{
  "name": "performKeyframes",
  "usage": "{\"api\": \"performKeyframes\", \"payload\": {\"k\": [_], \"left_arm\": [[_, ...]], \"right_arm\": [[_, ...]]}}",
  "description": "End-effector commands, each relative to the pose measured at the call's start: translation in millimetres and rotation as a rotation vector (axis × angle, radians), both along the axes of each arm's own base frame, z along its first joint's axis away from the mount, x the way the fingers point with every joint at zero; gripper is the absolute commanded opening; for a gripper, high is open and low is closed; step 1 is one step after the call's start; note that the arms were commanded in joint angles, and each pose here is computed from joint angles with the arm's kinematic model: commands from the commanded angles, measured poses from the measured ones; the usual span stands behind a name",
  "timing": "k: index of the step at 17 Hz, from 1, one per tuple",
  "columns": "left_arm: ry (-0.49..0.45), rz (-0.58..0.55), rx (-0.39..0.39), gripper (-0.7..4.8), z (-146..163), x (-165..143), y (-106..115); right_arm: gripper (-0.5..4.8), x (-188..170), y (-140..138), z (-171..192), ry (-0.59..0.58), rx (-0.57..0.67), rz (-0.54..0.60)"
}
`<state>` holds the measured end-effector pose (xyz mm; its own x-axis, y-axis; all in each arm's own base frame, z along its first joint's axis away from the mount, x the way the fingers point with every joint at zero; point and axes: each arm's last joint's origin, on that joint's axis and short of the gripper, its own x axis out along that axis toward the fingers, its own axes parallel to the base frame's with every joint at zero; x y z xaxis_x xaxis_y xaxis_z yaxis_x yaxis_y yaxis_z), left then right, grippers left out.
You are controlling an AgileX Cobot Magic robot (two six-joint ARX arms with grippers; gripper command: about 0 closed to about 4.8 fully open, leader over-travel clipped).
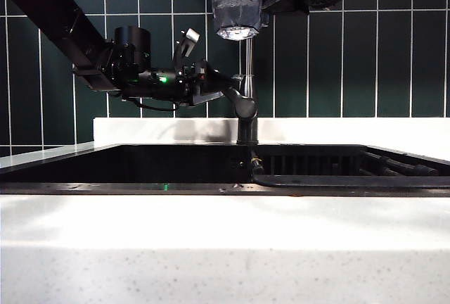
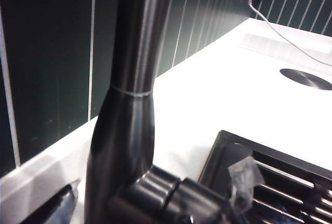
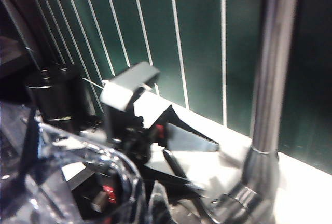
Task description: Pick up the mug next to the sink, go to the faucet to get some water, pour the water into the sink, and finally put the mug back to its place.
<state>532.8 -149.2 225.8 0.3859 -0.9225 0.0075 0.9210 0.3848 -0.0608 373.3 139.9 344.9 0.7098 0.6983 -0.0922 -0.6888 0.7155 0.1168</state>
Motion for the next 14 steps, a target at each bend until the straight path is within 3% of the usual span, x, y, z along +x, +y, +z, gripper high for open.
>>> {"api": "performKeyframes", "payload": {"k": [1,4,9,14], "left_arm": [[-0.016,-0.063,0.003,3.73,-2,2,10],[-0.02,-0.181,0.002,4.39,-1,-2,9],[-0.002,-0.186,-0.003,4.4,-1,0,21],[0.097,-0.245,-0.023,4.35,-2,5,67]], "right_arm": [[-0.06,-1,0,7,-0.038,0.018,0.008],[-0.06,-1,0,7,-0.038,0.018,0.003],[-0.06,-1,0,7,-0.038,0.018,0.0],[-0.06,-1,0,6,-0.03,0.015,0.0]]}}
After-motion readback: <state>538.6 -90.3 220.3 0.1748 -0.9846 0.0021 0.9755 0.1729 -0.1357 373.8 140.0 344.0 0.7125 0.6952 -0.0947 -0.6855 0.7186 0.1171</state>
